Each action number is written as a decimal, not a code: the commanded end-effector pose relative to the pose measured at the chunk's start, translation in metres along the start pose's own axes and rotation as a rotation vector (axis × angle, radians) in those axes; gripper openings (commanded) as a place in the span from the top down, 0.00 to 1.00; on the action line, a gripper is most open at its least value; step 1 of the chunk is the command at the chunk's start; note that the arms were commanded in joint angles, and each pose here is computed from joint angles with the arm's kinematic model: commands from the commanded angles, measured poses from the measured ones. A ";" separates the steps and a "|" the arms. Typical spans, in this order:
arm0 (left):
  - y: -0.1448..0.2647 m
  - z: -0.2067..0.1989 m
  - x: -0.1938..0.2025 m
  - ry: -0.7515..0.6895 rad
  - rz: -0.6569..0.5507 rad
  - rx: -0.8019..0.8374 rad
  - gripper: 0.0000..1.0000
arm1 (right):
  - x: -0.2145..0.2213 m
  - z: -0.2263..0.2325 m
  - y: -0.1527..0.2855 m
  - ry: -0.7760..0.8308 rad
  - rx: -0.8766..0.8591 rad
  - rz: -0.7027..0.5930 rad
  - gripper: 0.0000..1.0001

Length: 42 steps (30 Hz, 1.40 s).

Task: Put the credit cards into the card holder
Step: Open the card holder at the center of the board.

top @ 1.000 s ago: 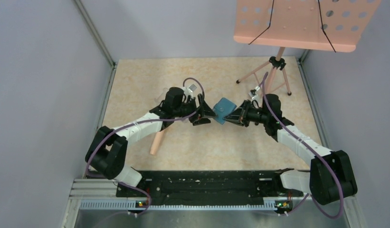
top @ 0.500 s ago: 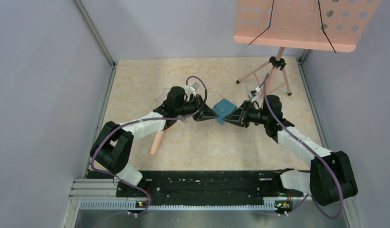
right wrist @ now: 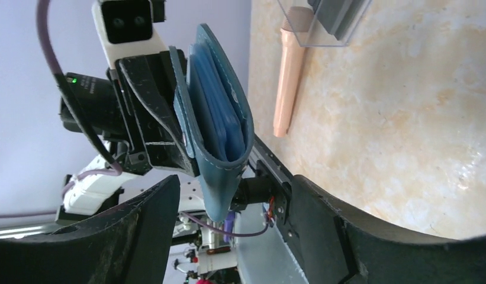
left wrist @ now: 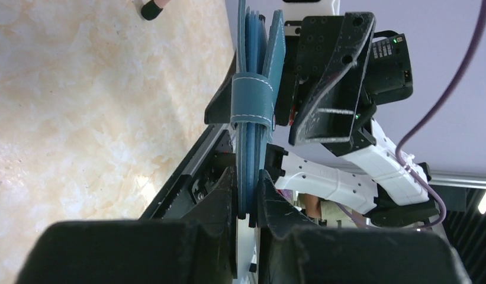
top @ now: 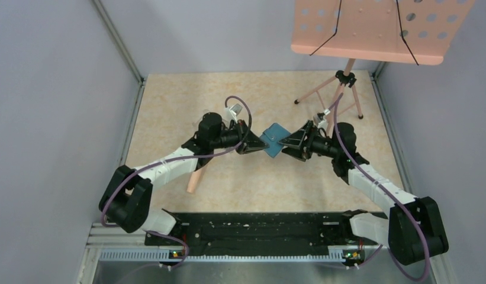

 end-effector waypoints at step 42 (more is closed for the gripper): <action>-0.001 -0.008 0.035 -0.690 0.433 -0.688 0.29 | 0.017 -0.002 -0.022 0.095 0.212 0.148 1.00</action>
Point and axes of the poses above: each gripper's point midway between its finger pads, its own y axis back along the fingers, its own z axis along the line the jaws close on, x = y × z, the point moved 4 cm from there along y, back along the fingers, and after that the axes turned 13 degrees about -y, right-handed, at the moved point
